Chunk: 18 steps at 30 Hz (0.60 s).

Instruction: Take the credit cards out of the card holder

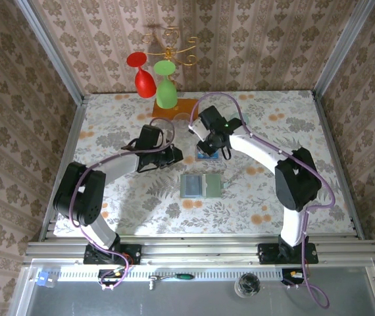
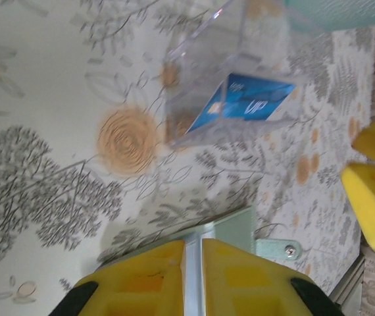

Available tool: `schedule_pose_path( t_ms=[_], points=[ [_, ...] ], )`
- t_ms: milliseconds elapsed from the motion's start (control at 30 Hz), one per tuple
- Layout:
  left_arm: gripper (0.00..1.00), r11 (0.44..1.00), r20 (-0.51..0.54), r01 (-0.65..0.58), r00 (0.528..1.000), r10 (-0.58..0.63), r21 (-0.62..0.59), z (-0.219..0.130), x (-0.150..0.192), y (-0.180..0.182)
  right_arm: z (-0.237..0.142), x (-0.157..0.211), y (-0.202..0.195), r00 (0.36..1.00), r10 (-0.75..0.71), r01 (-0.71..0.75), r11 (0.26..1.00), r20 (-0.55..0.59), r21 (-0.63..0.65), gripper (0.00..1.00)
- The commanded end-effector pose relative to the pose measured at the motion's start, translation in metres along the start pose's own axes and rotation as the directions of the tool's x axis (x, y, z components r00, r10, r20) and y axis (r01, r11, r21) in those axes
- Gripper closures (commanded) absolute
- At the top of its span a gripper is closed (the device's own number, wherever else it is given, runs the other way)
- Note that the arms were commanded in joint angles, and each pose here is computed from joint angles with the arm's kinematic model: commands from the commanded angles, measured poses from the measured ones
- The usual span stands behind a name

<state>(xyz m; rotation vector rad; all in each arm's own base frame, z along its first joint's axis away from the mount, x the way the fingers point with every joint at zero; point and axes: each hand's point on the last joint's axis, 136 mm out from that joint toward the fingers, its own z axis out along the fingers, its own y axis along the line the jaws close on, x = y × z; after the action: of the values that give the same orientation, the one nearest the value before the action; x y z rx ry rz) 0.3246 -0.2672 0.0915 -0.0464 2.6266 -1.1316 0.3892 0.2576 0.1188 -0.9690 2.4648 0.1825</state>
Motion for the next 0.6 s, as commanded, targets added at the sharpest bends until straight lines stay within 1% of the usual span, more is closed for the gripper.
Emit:
schedule_pose_path(
  t_ms=[0, 100, 167, 267, 333, 400, 467, 567],
  points=[
    [0.86, 1.0, -0.04, 0.005, 0.999, -0.005, 0.009, -0.002, 0.016, 0.006, -0.013, 0.006, 0.028, 0.978, 0.208, -0.206, 0.971, 0.006, -0.124, 0.75],
    [0.87, 0.999, -0.076, 0.034, 0.997, -0.031, 0.029, 0.002, 0.029, 0.009, -0.01, 0.021, 0.049, 0.94, 0.338, -0.338, 0.916, -0.036, -0.217, 0.75],
    [0.87, 0.998, -0.098, 0.048, 0.994, -0.045, 0.029, 0.004, 0.038, 0.012, -0.009, 0.023, 0.061, 0.897, 0.438, -0.434, 0.855, -0.052, -0.283, 0.75],
    [0.88, 0.998, -0.13, 0.059, 0.99, -0.055, 0.032, 0.007, 0.048, 0.015, -0.008, 0.03, 0.069, 0.834, 0.546, -0.538, 0.776, -0.076, -0.33, 0.76],
    [0.88, 0.997, -0.138, 0.066, 0.989, -0.061, 0.033, 0.008, 0.051, 0.017, -0.009, 0.03, 0.071, 0.797, 0.599, -0.583, 0.731, -0.075, -0.354, 0.76],
    [0.89, 0.995, -0.164, 0.077, 0.984, -0.066, 0.058, 0.01, 0.055, 0.014, -0.008, 0.03, 0.074, 0.763, 0.641, -0.622, 0.689, -0.088, -0.372, 0.76],
    [0.9, 0.994, -0.193, 0.087, 0.979, -0.071, 0.074, 0.012, 0.058, 0.012, -0.006, 0.033, 0.077, 0.732, 0.671, -0.657, 0.651, -0.115, -0.381, 0.76],
    [0.91, 0.992, -0.227, 0.092, 0.971, -0.07, 0.088, 0.016, 0.065, 0.009, -0.002, 0.036, 0.084, 0.706, 0.688, -0.687, 0.609, -0.167, -0.396, 0.76]
  ],
)
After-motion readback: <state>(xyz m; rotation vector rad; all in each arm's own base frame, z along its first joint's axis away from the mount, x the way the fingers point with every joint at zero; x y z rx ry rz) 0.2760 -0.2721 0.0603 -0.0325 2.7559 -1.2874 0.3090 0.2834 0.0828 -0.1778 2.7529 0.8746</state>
